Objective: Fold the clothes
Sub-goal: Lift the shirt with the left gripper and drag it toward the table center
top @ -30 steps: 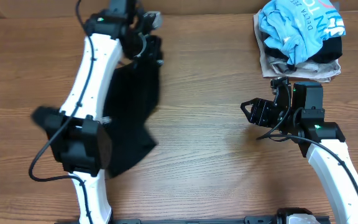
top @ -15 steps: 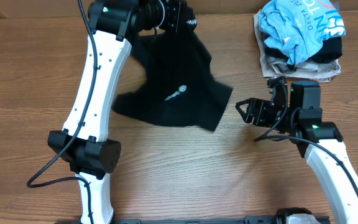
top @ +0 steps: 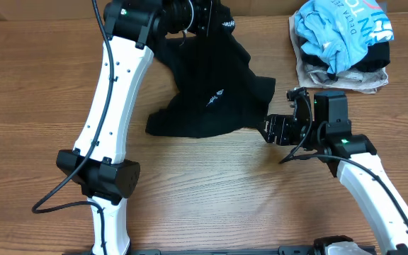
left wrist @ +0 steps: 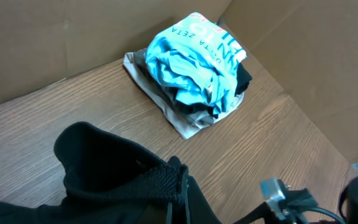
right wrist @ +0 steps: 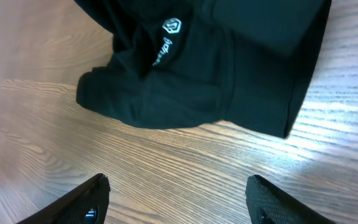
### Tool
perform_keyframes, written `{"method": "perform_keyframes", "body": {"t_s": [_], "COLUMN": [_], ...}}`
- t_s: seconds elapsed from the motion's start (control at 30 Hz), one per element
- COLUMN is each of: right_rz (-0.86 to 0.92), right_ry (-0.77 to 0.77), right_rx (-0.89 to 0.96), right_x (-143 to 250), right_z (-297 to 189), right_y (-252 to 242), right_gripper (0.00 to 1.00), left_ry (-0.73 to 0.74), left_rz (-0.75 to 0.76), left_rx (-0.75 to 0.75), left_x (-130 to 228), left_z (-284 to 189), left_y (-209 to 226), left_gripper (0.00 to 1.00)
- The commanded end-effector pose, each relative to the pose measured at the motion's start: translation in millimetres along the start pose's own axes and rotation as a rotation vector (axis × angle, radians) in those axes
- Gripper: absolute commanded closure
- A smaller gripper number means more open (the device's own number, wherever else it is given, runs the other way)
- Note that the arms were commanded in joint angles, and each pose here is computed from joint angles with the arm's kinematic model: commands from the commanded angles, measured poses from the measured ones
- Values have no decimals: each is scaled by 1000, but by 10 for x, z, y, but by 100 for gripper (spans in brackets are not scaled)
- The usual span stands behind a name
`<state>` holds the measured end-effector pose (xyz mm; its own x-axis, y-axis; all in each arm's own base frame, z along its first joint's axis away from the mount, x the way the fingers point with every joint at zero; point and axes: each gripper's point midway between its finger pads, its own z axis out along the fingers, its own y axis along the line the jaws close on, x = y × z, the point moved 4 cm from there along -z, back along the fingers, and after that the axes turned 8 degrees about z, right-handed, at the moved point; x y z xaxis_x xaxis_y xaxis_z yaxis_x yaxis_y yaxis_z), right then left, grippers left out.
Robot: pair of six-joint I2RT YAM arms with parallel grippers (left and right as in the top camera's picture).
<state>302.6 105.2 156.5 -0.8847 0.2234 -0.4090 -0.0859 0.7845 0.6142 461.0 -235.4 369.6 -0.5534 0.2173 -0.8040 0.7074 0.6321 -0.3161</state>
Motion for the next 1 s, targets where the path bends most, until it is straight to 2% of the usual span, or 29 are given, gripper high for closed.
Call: {"method": "perform_keyframes", "body": {"t_s": [0.0, 0.33, 0.73, 0.97], "right_rz": [-18, -65, -116, -28], "right_ry": [-17, -86, -167, -156], "right_rx": [-22, -55, -75, 7], "right_x": [-84, -257, -489, -485], "right_z": [-7, -39, -121, -13], "right_y": [73, 172, 310, 126], "right_gripper": [27, 31, 27, 25], "left_ry": [-40, -77, -89, -154], "left_rz": [17, 47, 80, 141], "left_rx": [47, 176, 198, 166], "left_x": [-121, -218, -264, -379], "left_z": [-93, -207, -500, -850], "left_y": [-167, -420, -786, -969], "left_gripper": [96, 96, 96, 96]}}
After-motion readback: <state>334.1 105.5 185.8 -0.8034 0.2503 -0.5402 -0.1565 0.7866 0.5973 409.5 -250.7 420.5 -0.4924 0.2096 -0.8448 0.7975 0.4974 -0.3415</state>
